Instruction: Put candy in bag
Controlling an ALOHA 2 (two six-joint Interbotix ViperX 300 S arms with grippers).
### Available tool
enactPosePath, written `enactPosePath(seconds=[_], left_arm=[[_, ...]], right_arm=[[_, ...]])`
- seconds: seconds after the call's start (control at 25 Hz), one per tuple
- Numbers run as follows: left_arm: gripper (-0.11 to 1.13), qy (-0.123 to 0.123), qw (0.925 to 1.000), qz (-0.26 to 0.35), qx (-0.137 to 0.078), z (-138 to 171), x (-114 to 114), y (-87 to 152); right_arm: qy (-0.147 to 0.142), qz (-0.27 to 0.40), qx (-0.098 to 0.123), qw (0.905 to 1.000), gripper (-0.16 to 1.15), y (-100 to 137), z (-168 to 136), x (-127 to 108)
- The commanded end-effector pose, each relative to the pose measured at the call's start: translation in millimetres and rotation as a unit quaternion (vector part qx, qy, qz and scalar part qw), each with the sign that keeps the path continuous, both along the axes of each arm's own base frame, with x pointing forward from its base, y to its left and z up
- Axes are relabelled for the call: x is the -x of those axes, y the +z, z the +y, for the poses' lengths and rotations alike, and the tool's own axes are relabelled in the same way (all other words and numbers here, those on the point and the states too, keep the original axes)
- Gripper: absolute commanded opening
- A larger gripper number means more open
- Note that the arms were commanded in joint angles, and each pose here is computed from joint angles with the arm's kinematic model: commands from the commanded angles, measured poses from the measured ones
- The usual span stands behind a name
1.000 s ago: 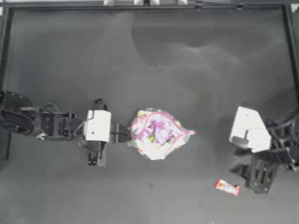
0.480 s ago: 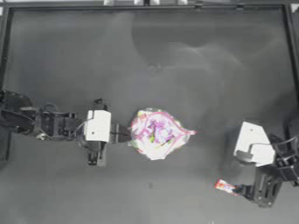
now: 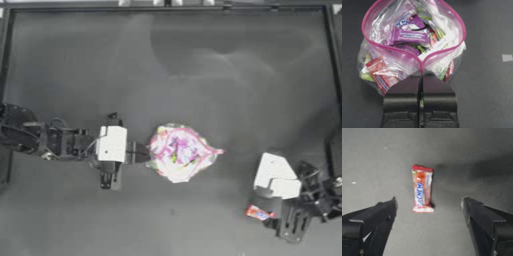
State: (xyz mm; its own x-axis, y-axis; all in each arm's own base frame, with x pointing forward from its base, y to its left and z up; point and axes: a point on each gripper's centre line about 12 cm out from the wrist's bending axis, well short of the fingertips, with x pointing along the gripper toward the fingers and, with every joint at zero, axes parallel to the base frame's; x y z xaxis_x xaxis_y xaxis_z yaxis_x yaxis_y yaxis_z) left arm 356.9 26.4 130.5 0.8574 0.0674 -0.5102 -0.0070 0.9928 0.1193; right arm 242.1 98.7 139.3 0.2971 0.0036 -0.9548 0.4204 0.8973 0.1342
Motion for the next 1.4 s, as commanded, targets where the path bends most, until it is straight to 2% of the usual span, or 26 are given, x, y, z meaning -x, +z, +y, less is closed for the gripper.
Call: enactPosePath(seconds=[0.04, 0.8, 1.4], left_arm=[[0.04, 0.001, 0.9996, -0.028, -0.002, 1, -6, 18], [0.04, 0.001, 0.9997, -0.026, -0.001, 1, -5, 18], [0.04, 0.001, 0.9997, -0.024, -0.001, 1, -5, 17]], right_arm=[[0.004, -0.01, -0.003, 0.9999, 1.02, 5, 6, -9], [0.004, 0.028, 0.012, 0.9995, 1.02, -18, 14, -19], [-0.008, 0.038, 0.021, 0.999, 1.02, -28, 18, -21]])
